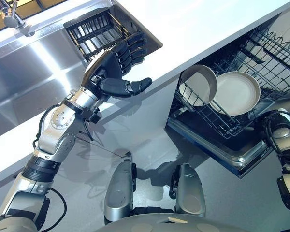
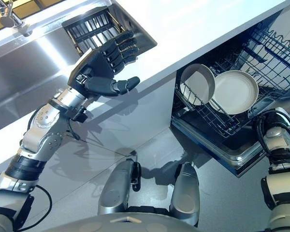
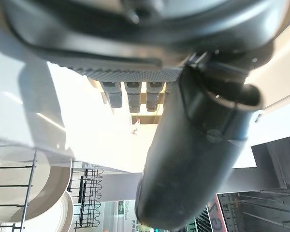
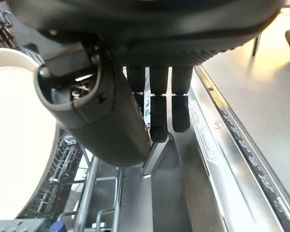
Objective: Pick up plates and place into dishwasher.
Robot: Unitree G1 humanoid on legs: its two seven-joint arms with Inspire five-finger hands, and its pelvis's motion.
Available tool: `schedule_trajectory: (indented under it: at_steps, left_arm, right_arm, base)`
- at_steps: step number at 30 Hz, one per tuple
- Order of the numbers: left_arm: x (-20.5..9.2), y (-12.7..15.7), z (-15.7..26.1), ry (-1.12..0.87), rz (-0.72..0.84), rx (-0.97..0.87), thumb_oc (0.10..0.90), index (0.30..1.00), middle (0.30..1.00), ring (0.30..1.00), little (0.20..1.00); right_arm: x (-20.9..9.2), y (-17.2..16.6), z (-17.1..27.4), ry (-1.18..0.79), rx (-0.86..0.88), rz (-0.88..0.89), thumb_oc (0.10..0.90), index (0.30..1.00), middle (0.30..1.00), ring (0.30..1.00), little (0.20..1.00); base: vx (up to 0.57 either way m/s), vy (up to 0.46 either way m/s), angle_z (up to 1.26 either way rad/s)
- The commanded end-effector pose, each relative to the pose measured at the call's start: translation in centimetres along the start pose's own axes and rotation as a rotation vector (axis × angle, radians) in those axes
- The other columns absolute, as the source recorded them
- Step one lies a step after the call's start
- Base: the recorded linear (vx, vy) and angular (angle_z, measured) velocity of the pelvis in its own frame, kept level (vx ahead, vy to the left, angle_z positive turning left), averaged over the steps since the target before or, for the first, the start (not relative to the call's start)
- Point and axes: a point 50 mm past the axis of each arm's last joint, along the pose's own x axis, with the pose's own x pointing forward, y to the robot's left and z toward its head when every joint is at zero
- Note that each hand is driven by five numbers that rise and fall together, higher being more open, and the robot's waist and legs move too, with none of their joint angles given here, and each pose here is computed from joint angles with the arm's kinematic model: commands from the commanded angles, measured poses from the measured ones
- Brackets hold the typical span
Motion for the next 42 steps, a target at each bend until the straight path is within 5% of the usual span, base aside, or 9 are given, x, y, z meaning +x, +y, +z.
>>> schedule_trajectory:
  at_steps: [1, 13, 29, 36, 42]
  left_arm:
    - [-0.4, -0.5, 1.2, -0.089, 0.012, -0.035, 0.800, 0.900, 0.900, 0.900, 0.900]
    - [-0.1, -0.8, 1.4, -0.103, 0.001, -0.028, 0.800, 0.900, 0.900, 0.900, 0.900]
    - [-0.6, -0.2, 0.7, -0.081, 0.058, -0.026, 0.800, 0.900, 0.900, 0.900, 0.900]
    - [-1.1, 0.2, 0.3, -0.069, 0.081, -0.035, 0.800, 0.900, 0.900, 0.900, 0.900]
    - [-1.4, 0.5, -0.2, -0.056, 0.108, -0.046, 0.800, 0.900, 0.900, 0.900, 0.900]
  right_arm:
    - [0.0, 2.7, 0.1, 0.038, -0.083, 0.127, 0.100, 0.300, 0.300, 0.300, 0.200]
    - [-0.2, 3.5, 4.8, -0.071, -0.159, 0.182, 0.100, 0.300, 0.300, 0.300, 0.200]
    - [-1.6, -1.9, 13.5, -0.329, 0.168, -0.011, 0.100, 0.300, 0.300, 0.300, 0.200]
    - [-2.7, -5.3, 15.7, -0.466, 0.432, -0.106, 0.100, 0.300, 0.300, 0.300, 0.200]
    - [-3.4, -6.3, 16.6, -0.562, 0.962, -0.048, 0.100, 0.300, 0.300, 0.300, 0.200]
  base:
    - [0.00, -0.002, 0.06]
    - [-0.01, 0.000, 0.03]
    - [0.01, 0.005, 0.00]
    - [0.00, 0.003, 0.00]
    - [0.02, 0.014, 0.04]
